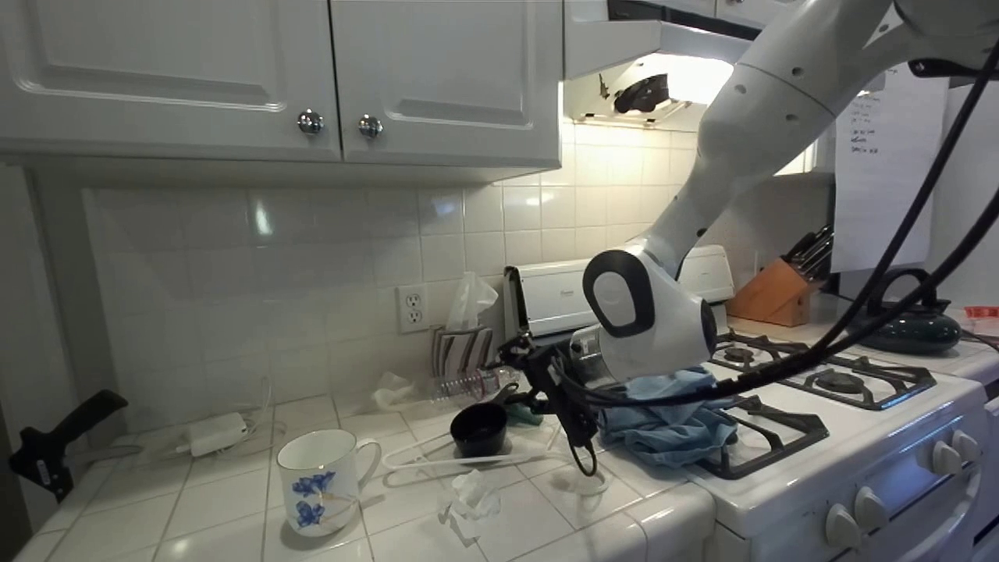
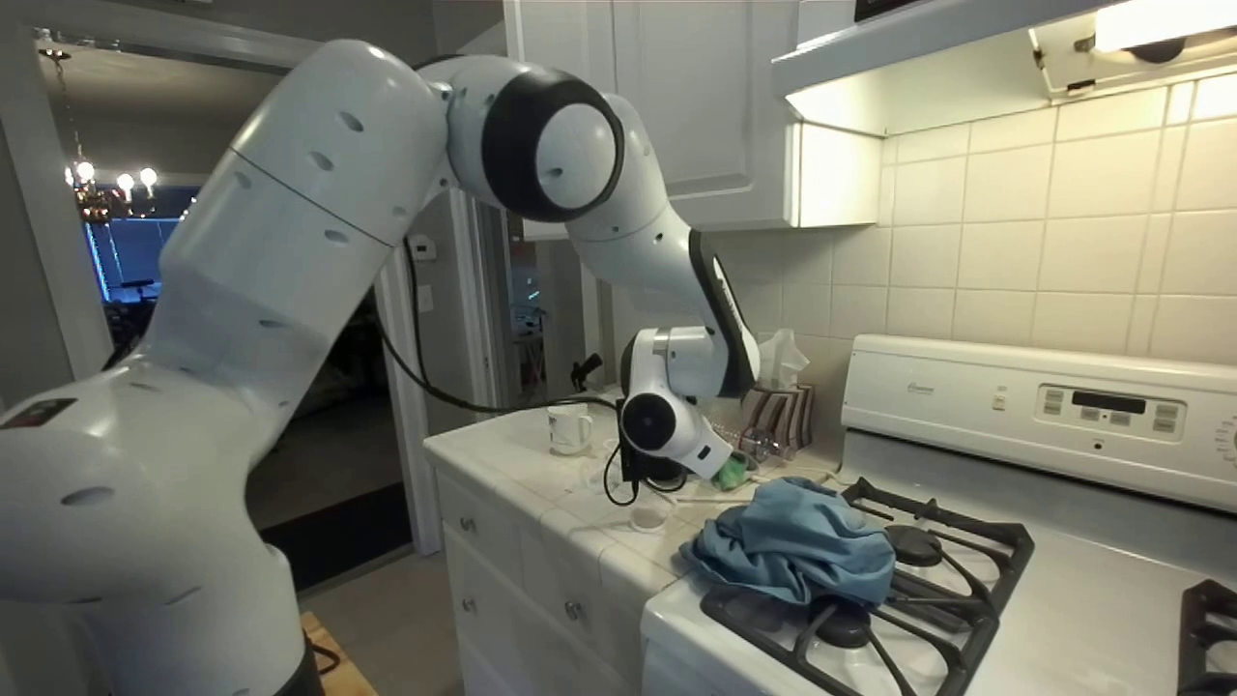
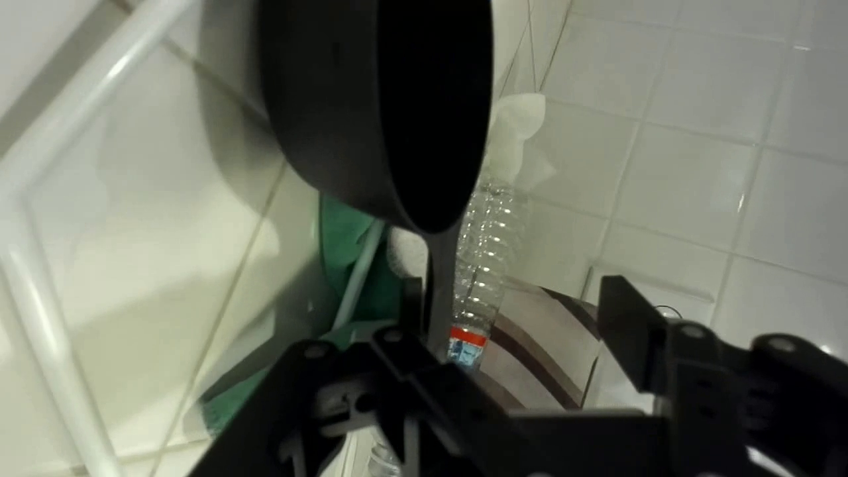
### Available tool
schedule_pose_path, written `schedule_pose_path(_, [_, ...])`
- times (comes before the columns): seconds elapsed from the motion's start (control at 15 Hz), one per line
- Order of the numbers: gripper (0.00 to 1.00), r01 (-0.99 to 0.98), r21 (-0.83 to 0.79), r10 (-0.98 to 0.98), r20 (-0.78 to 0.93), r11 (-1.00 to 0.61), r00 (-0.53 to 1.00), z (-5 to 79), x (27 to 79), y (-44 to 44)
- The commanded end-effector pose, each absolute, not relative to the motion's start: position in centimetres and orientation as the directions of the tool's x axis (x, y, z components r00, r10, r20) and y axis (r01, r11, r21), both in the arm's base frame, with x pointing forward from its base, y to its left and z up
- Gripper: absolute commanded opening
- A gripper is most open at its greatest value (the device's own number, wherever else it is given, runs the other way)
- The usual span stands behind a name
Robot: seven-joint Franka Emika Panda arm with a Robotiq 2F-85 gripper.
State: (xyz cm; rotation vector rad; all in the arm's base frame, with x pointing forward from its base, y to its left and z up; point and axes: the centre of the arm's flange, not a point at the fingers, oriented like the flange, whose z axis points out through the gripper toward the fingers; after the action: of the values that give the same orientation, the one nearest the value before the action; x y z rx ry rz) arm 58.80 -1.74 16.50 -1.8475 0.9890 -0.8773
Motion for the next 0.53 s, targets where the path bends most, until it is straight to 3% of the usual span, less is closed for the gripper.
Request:
schedule_pose_path(0.0, [0.99,-0.398,-0.858,-0.885,0.127,-0.325,0.449,21.2,58.6,-0.1])
schedule_pose_path(0.47, [1.0,-0.712,-0.588,-0.886,0.015,-0.383,0.464,27.4,57.2,4.0])
